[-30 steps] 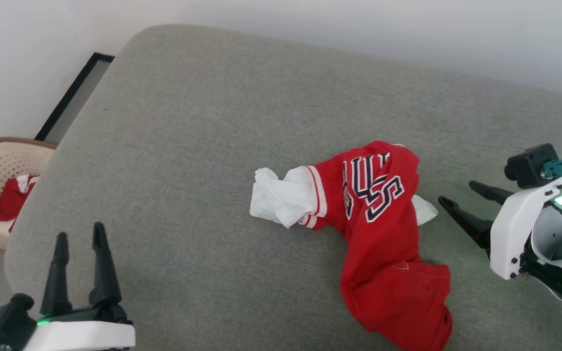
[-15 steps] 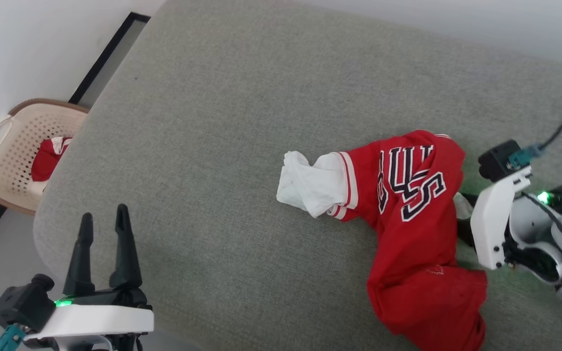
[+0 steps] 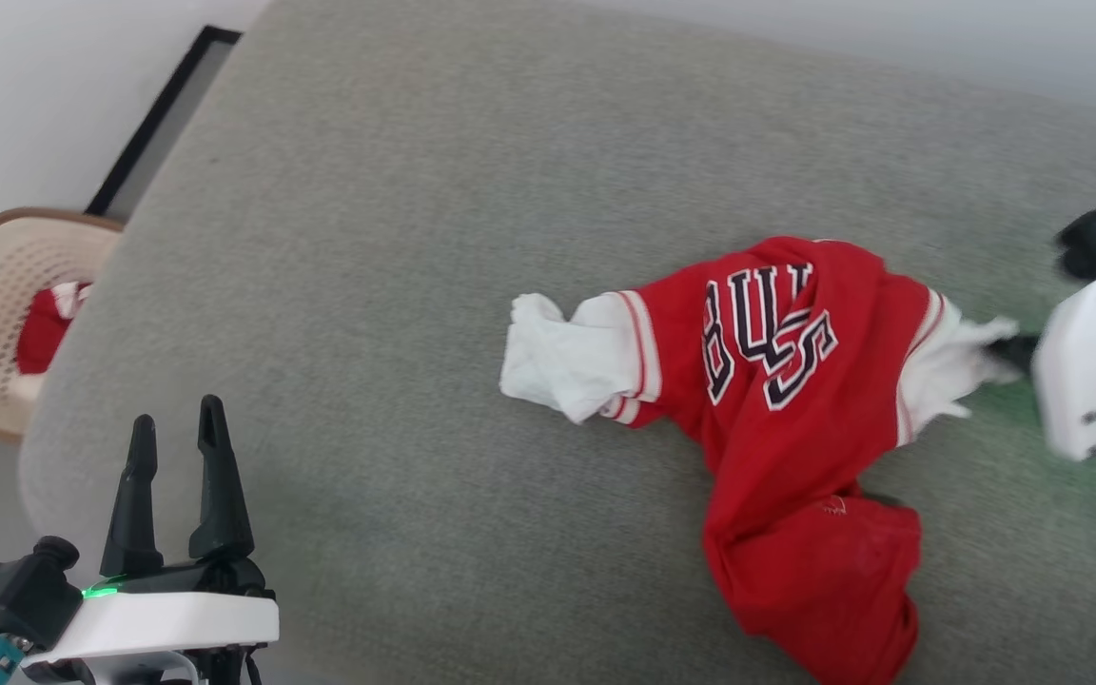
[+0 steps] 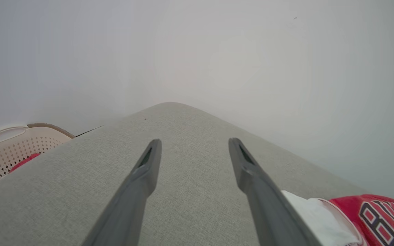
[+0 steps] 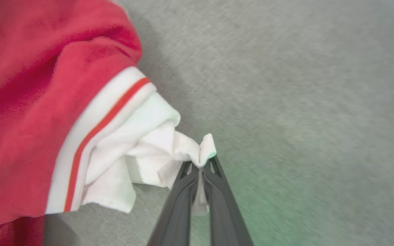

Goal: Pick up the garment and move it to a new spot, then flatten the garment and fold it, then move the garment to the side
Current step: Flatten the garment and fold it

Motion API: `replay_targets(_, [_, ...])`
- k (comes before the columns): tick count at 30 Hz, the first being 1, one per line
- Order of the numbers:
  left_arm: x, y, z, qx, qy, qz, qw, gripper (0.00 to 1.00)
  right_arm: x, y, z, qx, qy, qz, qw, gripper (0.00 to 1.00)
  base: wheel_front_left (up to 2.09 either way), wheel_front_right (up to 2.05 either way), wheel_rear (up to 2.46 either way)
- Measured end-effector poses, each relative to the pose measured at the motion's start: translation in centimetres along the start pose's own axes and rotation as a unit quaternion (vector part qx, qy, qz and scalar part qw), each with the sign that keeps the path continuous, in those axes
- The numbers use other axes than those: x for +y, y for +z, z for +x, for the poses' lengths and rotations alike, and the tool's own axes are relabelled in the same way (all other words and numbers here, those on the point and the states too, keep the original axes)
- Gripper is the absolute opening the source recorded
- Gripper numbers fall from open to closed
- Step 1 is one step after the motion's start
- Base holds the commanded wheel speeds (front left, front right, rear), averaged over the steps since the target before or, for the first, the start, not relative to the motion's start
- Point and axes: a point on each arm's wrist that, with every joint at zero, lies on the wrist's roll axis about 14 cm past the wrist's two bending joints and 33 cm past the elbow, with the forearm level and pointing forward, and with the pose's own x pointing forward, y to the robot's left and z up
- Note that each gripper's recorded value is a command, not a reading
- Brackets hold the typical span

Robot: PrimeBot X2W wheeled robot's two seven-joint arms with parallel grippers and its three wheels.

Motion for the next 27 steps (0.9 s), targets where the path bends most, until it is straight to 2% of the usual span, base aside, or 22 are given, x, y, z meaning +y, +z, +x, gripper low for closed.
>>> replay_targets(5, [-1.4, -0.5, 0.9, 0.003, -0.021, -0.006, 1.0, 1.0, -5.2, 0.5, -4.1, -0.015, -0.063, 0.015, 0.998, 0.0, 0.0, 0.0, 0.0])
replay_targets(9, [-2.6, -1.1, 1.5, 0.009, -0.037, -0.01, 0.999, 1.0, -10.0, -0.4, -7.1, -0.02, -0.126, 0.039, 0.991, 0.0, 0.0, 0.0, 0.0])
replay_targets(15, [-3.3, -1.7, 2.1, 0.016, -0.047, -0.007, 0.999, 1.0, -13.8, -4.0, -7.8, 0.003, -0.177, 0.088, 0.98, 0.0, 0.0, 0.0, 0.0])
replay_targets(19, [-3.4, -2.2, 2.2, 0.023, -0.048, -0.007, 0.999, 1.0, -13.7, -5.5, -6.4, -0.001, -0.179, 0.12, 0.976, 0.0, 0.0, 0.0, 0.0])
replay_targets(20, [-3.5, -2.2, 2.2, 0.023, -0.048, -0.007, 0.999, 1.0, -13.6, -5.7, -6.1, -0.003, -0.179, 0.126, 0.976, 0.38, 0.0, 0.0, 0.0])
replay_targets(21, [-3.5, -2.2, 2.2, 0.023, -0.049, -0.007, 0.998, 1.0, -13.6, -5.7, -6.0, -0.004, -0.181, 0.125, 0.975, 1.0, 0.0, 0.0, 0.0])
replay_targets(27, [-4.0, -3.2, 1.9, 0.045, -0.072, 0.001, 0.996, 1.0, -12.7, -4.5, -6.0, -0.037, -0.18, 0.124, 0.975, 1.0, 0.0, 0.0, 0.0])
